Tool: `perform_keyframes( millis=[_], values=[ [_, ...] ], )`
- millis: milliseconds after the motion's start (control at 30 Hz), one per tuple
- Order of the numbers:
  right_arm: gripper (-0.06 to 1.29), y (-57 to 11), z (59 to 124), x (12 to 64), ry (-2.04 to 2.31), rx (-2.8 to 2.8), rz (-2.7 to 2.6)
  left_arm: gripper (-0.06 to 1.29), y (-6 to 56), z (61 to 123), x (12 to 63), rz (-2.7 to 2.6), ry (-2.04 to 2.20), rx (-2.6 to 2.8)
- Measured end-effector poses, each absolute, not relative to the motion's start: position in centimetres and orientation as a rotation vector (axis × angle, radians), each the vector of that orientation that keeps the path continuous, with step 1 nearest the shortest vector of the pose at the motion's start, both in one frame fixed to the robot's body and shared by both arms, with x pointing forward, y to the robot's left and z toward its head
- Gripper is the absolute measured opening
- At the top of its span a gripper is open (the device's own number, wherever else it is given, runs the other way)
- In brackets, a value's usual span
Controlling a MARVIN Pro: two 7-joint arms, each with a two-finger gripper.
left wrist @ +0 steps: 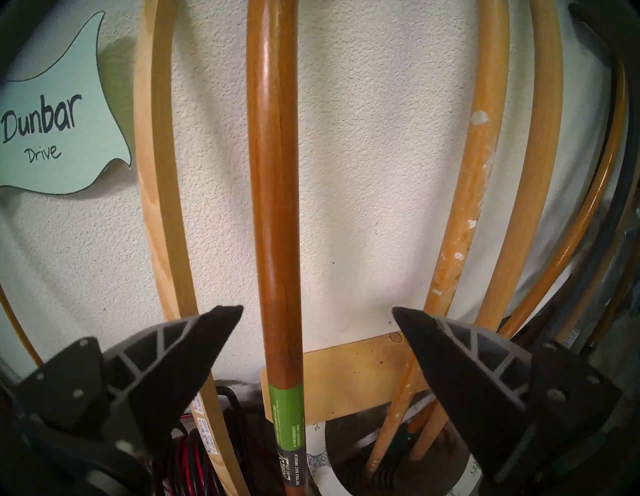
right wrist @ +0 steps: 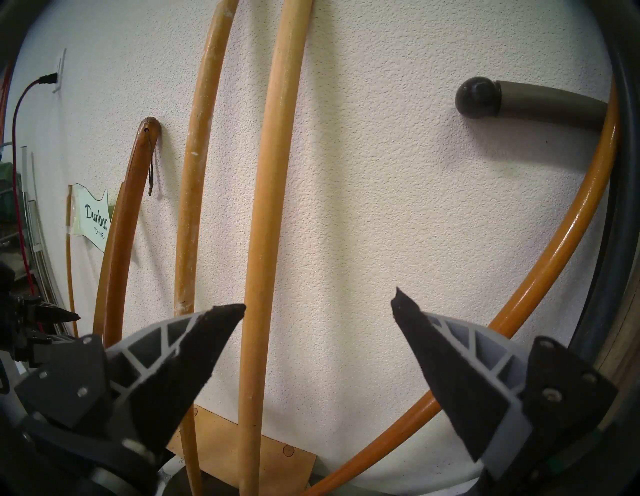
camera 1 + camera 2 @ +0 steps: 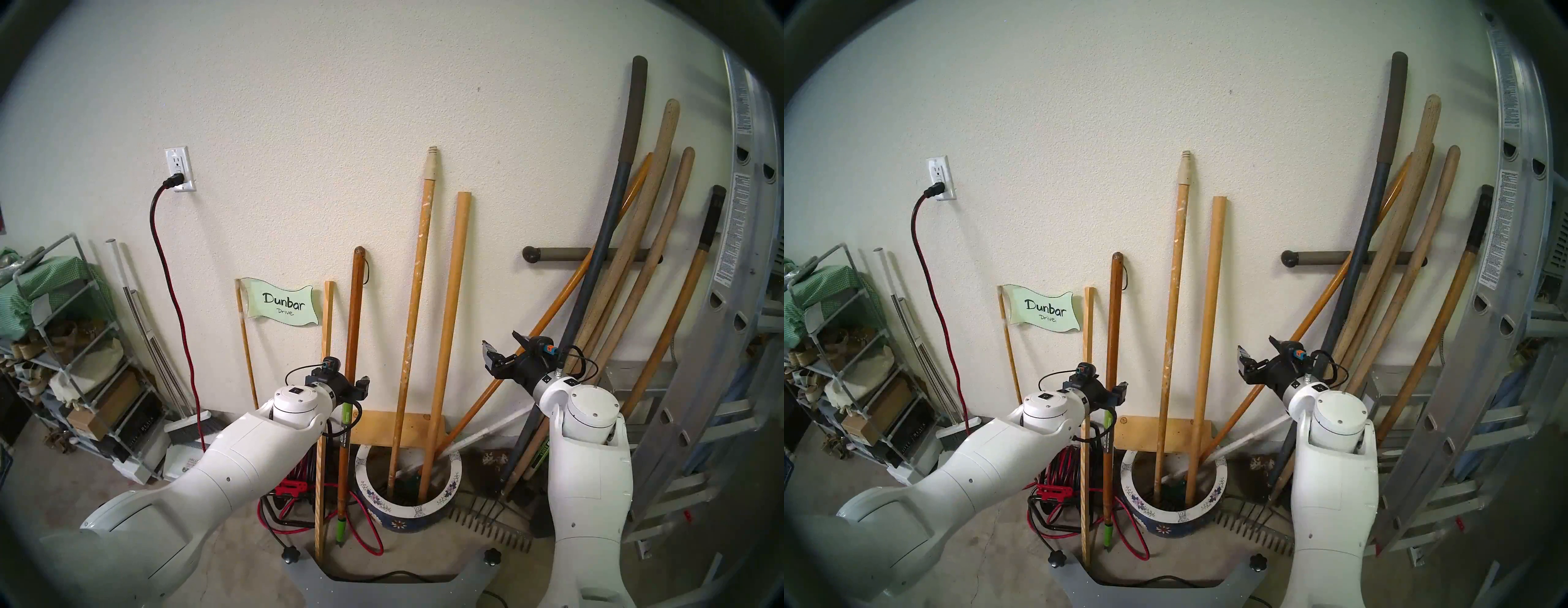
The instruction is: Put wooden sticks into the pot
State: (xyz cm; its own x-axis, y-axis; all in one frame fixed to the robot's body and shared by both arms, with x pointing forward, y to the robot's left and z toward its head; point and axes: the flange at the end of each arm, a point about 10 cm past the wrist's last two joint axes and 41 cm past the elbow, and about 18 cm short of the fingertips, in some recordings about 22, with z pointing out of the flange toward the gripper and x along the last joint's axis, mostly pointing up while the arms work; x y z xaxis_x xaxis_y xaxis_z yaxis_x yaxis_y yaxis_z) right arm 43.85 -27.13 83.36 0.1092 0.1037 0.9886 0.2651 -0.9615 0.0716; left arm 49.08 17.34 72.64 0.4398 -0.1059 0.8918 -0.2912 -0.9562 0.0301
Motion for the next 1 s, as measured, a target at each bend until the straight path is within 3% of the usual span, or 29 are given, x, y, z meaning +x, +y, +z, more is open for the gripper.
perform_keyframes(
  millis=[1000],
  values=[
    [1.22,-27.1,83.4,43.8,-0.376,-2.244,-1.983,1.24,17.1,71.2,53.3,1.53,-0.41,2.566]
  ],
)
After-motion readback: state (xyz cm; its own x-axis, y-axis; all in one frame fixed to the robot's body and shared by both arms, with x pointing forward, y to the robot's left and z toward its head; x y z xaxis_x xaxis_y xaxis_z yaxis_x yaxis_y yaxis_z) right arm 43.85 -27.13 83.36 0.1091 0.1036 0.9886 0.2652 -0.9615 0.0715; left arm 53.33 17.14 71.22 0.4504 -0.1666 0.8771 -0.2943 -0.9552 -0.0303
